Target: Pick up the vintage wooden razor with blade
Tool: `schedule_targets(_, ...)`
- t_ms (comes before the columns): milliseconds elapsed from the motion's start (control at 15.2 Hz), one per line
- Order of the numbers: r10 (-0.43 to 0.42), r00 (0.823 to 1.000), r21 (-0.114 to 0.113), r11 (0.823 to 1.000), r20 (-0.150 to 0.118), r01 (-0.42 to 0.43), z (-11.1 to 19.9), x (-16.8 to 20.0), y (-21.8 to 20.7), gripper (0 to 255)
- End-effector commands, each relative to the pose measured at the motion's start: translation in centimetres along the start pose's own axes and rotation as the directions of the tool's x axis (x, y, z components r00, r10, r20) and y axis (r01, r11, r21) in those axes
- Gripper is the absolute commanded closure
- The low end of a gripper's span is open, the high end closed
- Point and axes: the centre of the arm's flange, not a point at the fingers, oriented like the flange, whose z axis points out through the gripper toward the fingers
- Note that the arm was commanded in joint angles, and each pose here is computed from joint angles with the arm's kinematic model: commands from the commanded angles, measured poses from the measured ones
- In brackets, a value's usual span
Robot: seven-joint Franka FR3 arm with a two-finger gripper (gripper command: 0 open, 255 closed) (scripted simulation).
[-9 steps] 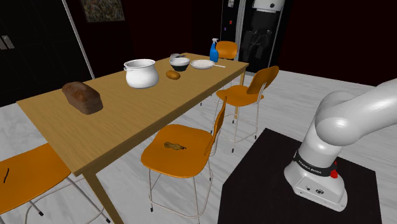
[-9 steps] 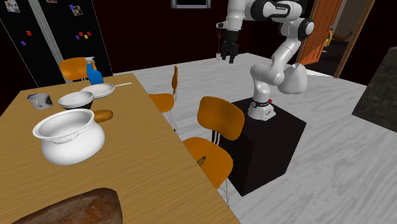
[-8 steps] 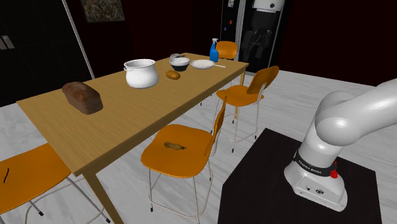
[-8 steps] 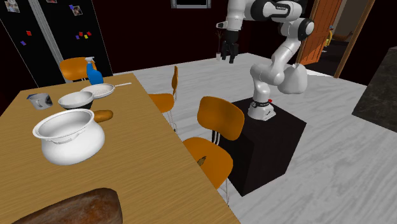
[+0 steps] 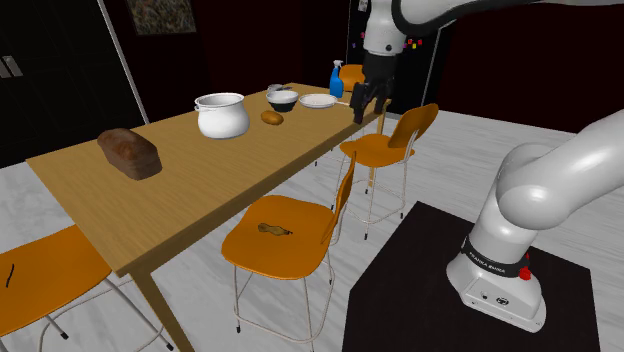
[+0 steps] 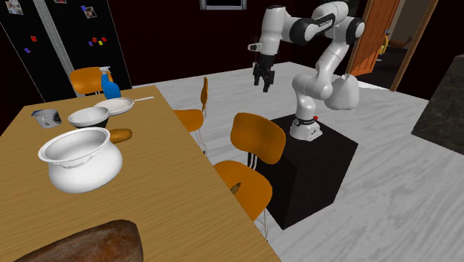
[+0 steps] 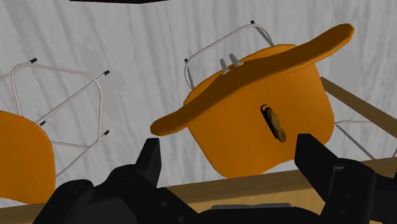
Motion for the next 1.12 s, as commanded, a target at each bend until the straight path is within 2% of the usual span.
schedule_targets(0, -0.019, 1.0, -0.016, 1.0, -0.002, 0.019, 2.1, 1.2, -1.6, 0)
schedule_targets(528, -0.09, 0.996, -0.082, 0.993, 0.0, 0.089, 10.6, 5.3, -7.4, 0)
schedule_targets(1056, -0.16, 0.987, -0.147, 0.976, 0.007, 0.159, 19.4, 9.0, -13.0, 0)
